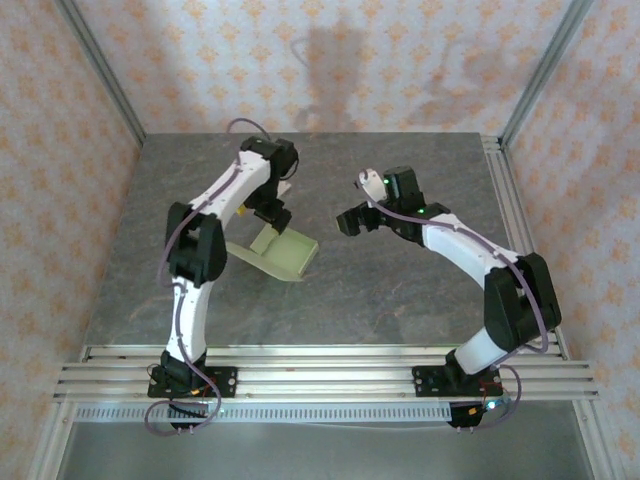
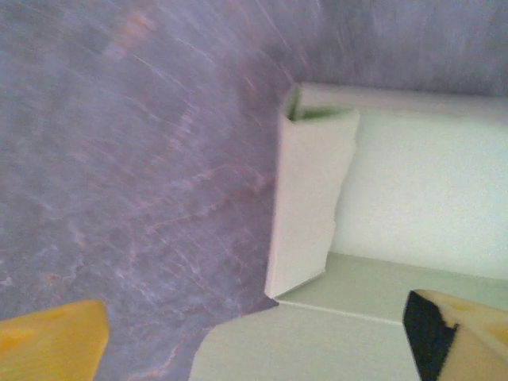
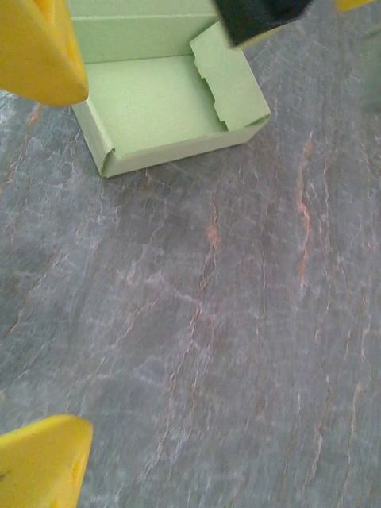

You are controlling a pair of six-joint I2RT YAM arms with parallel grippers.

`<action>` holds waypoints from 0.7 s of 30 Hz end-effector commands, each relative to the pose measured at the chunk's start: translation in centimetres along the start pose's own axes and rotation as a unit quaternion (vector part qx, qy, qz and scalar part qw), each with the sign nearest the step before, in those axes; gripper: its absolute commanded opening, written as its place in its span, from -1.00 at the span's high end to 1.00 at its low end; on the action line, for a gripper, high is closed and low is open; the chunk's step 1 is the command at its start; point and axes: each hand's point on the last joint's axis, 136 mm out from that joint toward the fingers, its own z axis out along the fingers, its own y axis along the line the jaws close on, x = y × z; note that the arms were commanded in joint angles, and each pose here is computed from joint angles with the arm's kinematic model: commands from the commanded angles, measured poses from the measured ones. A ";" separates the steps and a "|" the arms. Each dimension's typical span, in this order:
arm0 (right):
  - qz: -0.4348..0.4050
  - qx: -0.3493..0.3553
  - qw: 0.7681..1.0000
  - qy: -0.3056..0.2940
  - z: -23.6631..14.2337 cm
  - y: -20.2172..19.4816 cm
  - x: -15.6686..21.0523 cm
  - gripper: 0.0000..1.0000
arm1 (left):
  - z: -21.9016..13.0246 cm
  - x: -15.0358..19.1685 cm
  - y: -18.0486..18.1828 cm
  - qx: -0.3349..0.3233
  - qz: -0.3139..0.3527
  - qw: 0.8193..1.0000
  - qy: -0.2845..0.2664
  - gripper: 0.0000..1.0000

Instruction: Fold the paper box

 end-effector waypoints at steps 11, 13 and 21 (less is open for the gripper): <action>-0.032 0.004 0.999 0.000 8.0 3.7 -1.6 -0.99 | -8.3 5.1 10.1 -0.045 -0.427 0.855 -0.289 -1.00; -0.033 0.002 0.999 0.001 8.7 3.9 -1.5 -0.99 | -7.7 8.5 11.8 -0.059 -0.477 0.827 -0.290 -1.00; -0.025 0.012 1.000 0.001 9.0 3.5 -1.2 -0.99 | -2.2 19.1 11.6 -0.033 -0.610 0.761 -0.220 -0.97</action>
